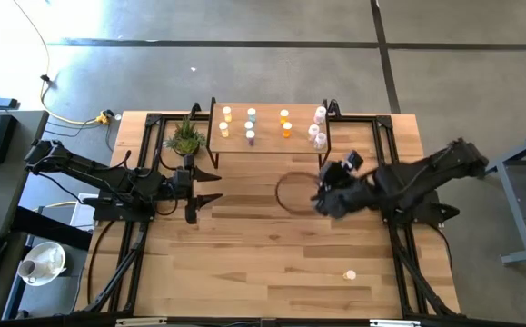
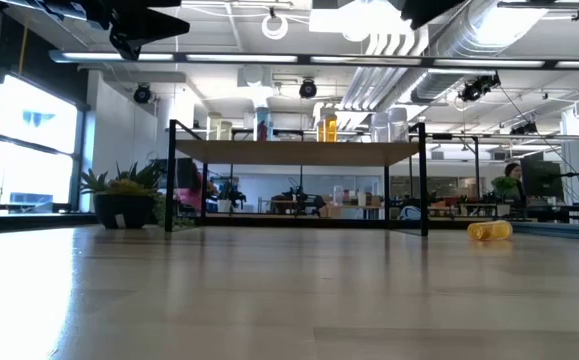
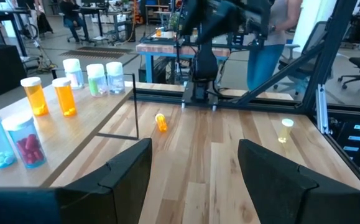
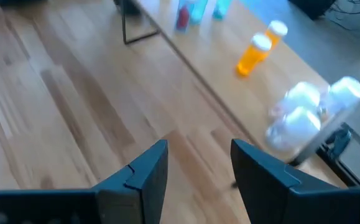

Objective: Pick and place medicine bottles onto shelf by color
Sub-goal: Adjust the white pill bottle on the shelf

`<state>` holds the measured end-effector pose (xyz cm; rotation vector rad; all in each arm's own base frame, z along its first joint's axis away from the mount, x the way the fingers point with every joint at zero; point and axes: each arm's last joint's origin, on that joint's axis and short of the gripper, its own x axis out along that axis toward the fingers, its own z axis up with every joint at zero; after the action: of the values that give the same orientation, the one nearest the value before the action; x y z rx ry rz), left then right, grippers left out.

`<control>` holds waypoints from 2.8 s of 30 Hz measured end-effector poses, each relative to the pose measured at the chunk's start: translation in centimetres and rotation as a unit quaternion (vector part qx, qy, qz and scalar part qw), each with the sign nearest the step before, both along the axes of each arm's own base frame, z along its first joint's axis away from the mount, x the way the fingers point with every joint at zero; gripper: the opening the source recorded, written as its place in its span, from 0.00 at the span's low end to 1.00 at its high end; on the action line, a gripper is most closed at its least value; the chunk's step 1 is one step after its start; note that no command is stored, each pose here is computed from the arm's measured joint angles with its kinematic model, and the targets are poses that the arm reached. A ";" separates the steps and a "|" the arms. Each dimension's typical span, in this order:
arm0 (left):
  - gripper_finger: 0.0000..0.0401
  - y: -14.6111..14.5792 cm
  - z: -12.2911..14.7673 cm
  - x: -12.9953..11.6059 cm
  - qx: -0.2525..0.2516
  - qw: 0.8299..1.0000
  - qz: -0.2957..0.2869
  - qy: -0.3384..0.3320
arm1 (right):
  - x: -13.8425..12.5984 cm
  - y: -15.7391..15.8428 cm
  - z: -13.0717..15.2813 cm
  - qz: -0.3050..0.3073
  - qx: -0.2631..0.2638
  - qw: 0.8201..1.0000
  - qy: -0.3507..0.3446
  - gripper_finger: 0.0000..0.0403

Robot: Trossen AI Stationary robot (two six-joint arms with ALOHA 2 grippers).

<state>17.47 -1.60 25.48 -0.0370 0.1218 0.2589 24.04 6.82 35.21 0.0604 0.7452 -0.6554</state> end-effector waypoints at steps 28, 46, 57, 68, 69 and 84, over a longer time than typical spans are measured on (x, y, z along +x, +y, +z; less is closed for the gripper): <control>0.57 0.0 -0.3 0.0 0.002 1.000 0.000 0.013 | 2.0 -18.0 3.3 -0.066 0.034 0.986 -0.151 0.41; 0.57 0.0 -0.3 0.0 0.002 1.000 0.001 0.013 | 3.4 -15.7 5.3 -0.009 0.029 0.987 -0.160 0.41; 0.57 0.0 -0.3 0.0 0.003 1.000 0.001 0.018 | 5.9 -16.6 2.3 -0.077 0.101 0.992 -0.019 0.41; 0.57 0.0 -0.3 0.0 0.003 1.000 0.001 0.017 | 5.9 -17.8 0.2 -0.127 0.145 0.980 0.039 0.41; 0.57 0.0 -0.3 0.0 0.003 1.000 0.001 0.017 | 6.0 -17.8 0.0 -0.125 0.149 0.980 0.041 0.41; 0.57 0.0 -0.3 0.0 0.003 1.000 0.001 0.017 | 6.3 -18.0 -1.4 -0.130 0.189 0.970 0.080 0.41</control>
<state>17.42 -1.58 25.16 -0.0266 0.1553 0.2629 30.37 -11.23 33.81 0.4661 1.0215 -0.7653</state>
